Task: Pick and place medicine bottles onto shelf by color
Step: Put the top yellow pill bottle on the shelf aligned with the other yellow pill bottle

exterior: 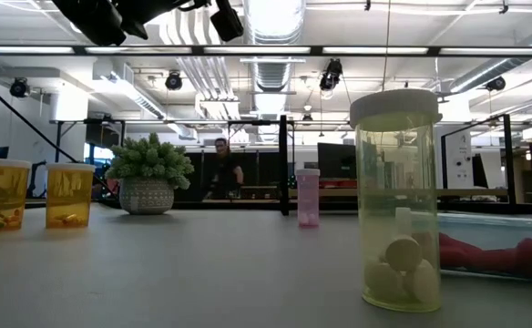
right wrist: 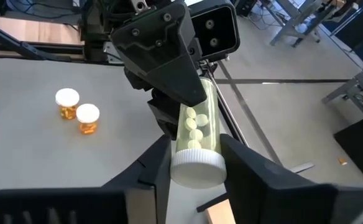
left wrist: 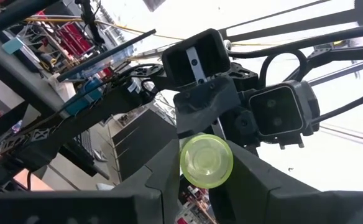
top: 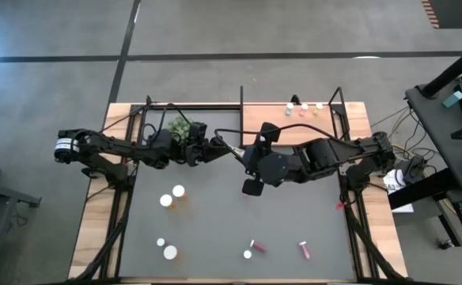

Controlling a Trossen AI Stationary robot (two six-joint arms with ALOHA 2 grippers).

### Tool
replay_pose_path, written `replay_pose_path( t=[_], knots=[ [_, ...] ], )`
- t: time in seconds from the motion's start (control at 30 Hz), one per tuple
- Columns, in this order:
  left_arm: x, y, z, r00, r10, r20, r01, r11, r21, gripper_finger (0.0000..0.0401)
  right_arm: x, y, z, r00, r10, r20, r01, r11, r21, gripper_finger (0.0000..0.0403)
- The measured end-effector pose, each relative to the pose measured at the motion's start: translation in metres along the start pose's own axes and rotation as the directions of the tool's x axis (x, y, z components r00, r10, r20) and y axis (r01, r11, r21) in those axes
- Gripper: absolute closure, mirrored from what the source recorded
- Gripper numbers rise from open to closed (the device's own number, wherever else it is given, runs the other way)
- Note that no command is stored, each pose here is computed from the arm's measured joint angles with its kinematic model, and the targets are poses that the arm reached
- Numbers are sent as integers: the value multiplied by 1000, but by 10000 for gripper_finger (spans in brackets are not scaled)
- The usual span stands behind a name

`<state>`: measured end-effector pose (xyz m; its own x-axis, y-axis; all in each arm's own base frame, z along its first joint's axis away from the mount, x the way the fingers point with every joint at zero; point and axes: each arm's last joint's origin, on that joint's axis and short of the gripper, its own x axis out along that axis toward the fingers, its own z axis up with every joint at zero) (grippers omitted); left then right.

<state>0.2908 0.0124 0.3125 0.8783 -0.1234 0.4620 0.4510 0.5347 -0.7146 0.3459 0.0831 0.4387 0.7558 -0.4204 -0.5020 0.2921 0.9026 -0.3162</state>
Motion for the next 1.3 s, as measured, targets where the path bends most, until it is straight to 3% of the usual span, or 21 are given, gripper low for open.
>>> replay_pose_path(
  t=[0.3,0.57,0.8,0.9,1.03,1.1,1.3],
  knots=[
    [0,-1,0,1000,-6,2,6,1000,16,296,-5,-3,4,1000,19,12,-19,1000,9,294],
    [-1,5,1,999,39,-18,-39,999,14,198,-13,-10,2,999,34,-41,-33,999,37,298],
    [-3,19,-2,984,158,-81,-158,987,2,127,-22,-28,-19,962,-6,-272,43,991,129,297],
    [-5,23,-2,978,174,-113,-175,985,0,119,-19,-41,-29,918,-4,-396,104,967,231,297],
    [-6,26,1,975,173,-137,-174,985,2,118,-10,-59,-28,903,150,-403,25,917,398,296],
    [-7,27,4,974,162,-155,-164,987,4,118,-6,-72,-33,868,168,-468,76,886,458,296],
    [-11,32,11,967,122,-223,-124,992,5,118,17,-107,-41,839,193,-509,154,813,562,296]
  ],
)
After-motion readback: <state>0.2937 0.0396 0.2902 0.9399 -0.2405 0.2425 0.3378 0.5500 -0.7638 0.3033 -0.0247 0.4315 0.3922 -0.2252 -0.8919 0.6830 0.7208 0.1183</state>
